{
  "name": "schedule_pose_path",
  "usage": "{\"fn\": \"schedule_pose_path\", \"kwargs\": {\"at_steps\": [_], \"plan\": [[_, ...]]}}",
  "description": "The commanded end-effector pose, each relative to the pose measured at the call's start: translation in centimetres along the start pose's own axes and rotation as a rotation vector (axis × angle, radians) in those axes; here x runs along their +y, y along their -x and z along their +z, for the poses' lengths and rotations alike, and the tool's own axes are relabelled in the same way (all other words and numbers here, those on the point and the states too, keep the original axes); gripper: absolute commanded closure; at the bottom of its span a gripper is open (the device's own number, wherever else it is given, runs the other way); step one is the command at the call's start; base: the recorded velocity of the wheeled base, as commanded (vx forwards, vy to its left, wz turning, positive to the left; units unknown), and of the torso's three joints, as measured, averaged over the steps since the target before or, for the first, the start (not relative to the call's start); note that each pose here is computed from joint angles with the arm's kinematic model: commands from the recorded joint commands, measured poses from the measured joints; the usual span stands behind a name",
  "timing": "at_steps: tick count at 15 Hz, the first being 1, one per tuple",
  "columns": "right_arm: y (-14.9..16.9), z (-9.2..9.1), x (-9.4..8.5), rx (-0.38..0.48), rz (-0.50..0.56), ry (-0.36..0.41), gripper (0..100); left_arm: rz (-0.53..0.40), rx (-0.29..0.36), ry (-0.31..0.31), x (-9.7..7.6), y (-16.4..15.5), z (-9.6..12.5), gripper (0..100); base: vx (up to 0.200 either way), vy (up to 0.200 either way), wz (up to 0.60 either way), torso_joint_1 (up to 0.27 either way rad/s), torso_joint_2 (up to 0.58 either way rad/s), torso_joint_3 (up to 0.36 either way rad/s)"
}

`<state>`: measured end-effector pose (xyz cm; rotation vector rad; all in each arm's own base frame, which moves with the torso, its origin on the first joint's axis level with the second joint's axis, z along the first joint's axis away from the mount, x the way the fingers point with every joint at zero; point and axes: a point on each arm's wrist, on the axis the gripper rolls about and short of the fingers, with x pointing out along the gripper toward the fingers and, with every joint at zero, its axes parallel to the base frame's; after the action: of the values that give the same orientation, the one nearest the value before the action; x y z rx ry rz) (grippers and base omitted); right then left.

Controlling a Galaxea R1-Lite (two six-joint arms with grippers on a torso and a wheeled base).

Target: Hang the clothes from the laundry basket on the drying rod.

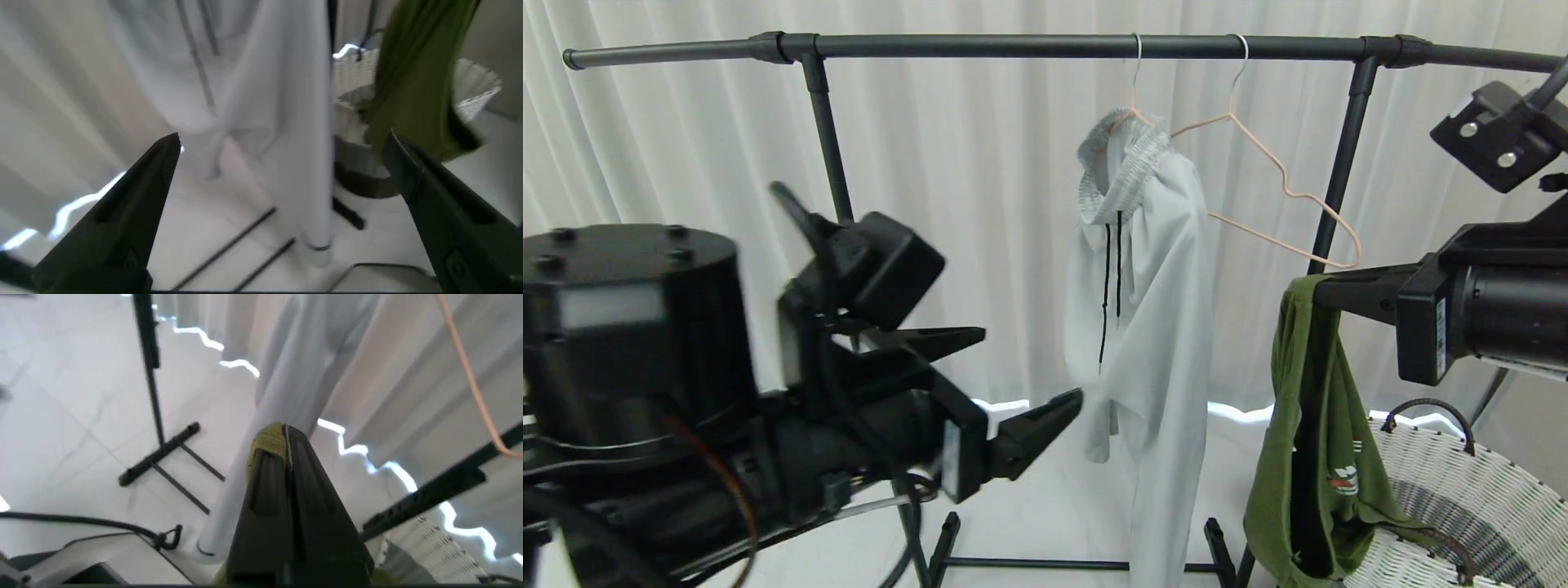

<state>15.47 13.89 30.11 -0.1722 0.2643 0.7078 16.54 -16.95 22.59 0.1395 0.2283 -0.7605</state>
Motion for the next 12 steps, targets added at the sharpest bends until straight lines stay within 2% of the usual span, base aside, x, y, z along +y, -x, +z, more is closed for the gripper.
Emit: {"fn": "schedule_pose_path", "kwargs": {"at_steps": [1,2,4,8,12], "plan": [[-0.5,-0.1,-0.3,0.007,0.001,-0.005,100,-0.031,0.089,0.06,-3.8,-5.8,-0.7,0,0.0,0.0,0.0,0.0,0.0,0.0],[-0.7,-0.1,-0.7,-0.001,0.009,-0.012,100,-0.008,0.129,0.087,-5.1,-7.9,-1.5,0,0.0,0.0,0.0,0.0,0.0,0.0],[-0.7,-0.1,-0.9,-0.007,0.031,-0.016,100,-0.015,0.163,0.083,-6.1,-9.8,-2.4,0,0.0,0.0,0.0,0.0,0.0,0.0],[-1.4,-1.0,-0.8,0.028,0.073,-0.016,100,-0.024,0.124,0.09,-6.7,-12.0,-1.2,0,0.0,0.0,0.0,0.0,0.0,0.0],[-2.1,-0.9,-0.7,0.008,0.078,-0.015,100,-0.025,0.089,0.099,-7.0,-13.7,-0.3,0,0.0,0.0,0.0,0.0,0.0,0.0]]}}
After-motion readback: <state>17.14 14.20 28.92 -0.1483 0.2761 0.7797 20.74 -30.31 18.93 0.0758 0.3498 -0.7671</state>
